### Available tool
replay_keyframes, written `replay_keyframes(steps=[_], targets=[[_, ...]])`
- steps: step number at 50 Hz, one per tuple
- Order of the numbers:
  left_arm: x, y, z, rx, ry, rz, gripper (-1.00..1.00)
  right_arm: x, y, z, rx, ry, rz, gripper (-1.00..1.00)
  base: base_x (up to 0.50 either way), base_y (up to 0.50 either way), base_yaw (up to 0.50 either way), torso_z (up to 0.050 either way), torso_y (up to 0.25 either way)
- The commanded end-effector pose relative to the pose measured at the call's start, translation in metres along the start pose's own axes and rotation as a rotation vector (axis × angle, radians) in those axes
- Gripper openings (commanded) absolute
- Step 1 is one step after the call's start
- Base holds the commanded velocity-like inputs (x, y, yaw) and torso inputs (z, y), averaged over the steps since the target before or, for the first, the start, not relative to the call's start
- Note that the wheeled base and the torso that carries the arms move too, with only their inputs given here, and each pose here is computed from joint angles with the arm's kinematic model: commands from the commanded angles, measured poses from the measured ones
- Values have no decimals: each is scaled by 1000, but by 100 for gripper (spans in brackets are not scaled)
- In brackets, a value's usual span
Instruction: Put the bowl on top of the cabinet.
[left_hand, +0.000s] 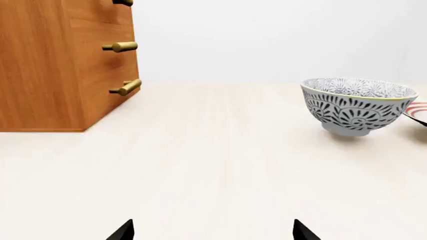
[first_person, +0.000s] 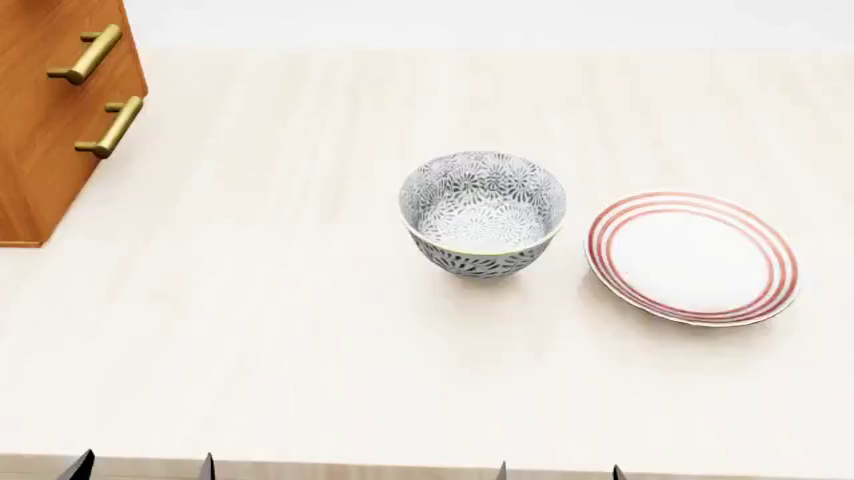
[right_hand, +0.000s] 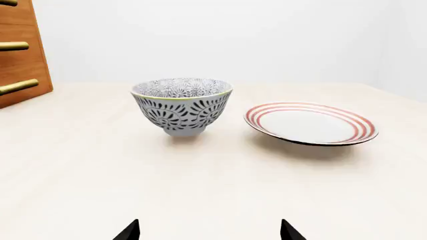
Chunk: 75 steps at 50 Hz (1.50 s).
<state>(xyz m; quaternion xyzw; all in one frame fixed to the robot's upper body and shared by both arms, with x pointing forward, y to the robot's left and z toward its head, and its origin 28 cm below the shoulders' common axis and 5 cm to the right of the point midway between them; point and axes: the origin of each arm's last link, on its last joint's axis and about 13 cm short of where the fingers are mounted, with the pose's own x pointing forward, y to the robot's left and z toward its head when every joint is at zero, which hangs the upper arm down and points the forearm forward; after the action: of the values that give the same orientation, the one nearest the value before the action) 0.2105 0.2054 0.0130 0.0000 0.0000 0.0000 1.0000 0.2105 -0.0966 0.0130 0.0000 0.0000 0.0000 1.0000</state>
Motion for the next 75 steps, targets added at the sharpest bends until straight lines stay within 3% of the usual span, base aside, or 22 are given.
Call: replay_keyframes(steps=[1, 27, 51, 66, 75], targets=[[0, 0, 0, -1, -1, 1, 100, -1, 0, 0, -1, -4, -1, 100, 0, 0, 0, 0, 0], [0, 0, 0, -10, 1, -2, 100, 1, -2, 3, 44, 6, -31, 100, 0, 7, 0, 0, 0], [-1, 0, 1, -9, 0, -14, 100, 1, -1, 3, 40, 7, -27, 100, 0, 485, 0, 0, 0], [-1, 0, 1, -11, -1, -12, 100, 2, 1, 2, 18, 19, -24, 100, 0, 123, 0, 0, 0], [-1, 0, 1, -11, 1, -10, 100, 1, 0, 5, 52, 26, -36, 100, 0, 0, 0, 0, 0]])
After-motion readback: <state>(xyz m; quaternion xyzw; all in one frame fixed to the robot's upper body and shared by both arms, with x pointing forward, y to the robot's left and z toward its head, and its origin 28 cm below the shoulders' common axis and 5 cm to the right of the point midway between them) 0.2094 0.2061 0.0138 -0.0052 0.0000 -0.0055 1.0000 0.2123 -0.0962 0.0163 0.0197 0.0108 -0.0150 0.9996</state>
